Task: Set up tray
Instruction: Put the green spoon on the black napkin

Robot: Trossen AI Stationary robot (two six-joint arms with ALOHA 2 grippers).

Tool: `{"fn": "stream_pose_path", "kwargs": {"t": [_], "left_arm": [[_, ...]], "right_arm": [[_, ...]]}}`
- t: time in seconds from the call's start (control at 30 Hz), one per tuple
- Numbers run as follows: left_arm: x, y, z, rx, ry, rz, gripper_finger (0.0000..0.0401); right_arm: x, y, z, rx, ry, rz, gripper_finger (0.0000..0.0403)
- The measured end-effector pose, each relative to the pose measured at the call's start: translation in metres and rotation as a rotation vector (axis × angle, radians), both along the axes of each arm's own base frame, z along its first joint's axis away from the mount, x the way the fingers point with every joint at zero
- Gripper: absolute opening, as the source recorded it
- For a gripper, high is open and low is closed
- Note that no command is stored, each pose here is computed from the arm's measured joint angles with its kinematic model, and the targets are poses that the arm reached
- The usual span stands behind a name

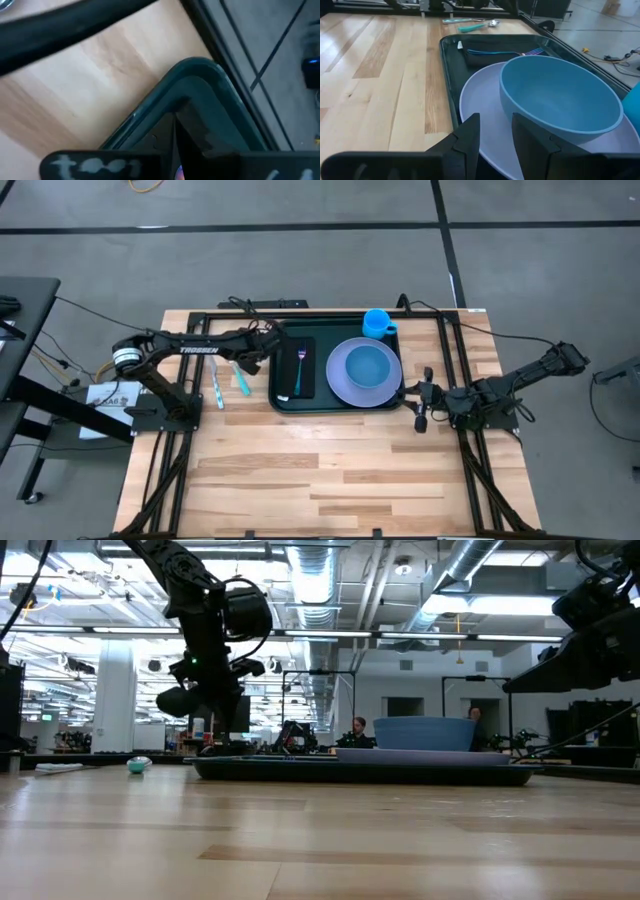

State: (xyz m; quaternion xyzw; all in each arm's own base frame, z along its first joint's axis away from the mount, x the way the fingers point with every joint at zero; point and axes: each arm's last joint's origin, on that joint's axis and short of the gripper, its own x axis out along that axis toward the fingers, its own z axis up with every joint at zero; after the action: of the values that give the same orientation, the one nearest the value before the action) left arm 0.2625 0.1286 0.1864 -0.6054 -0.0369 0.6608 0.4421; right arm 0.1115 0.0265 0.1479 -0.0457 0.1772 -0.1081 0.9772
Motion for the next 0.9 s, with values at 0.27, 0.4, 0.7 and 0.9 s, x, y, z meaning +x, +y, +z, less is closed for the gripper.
{"fn": "stream_pose_path", "kwargs": {"t": [0.27,0.4,0.7,0.9], "left_arm": [[-0.001,0.005,-0.005,-0.01,-0.075,0.141,0.0003],[-0.005,0.009,-0.006,-0.009,-0.037,0.138,0.0003],[-0.014,0.015,-0.01,-0.152,-0.002,0.109,0.008],[-0.021,0.011,-0.013,-0.225,0.047,0.12,0.0112]], "right_arm": [[0.0,0.0,0.0,0.0,0.0,0.0,0.0107],[0.0,0.0,0.0,0.0,0.0,0.0,0.0107],[0.0,0.0,0.0,0.0,0.0,0.0,0.0107],[0.0,0.0,0.0,0.0,0.0,0.0,0.0107]]}}
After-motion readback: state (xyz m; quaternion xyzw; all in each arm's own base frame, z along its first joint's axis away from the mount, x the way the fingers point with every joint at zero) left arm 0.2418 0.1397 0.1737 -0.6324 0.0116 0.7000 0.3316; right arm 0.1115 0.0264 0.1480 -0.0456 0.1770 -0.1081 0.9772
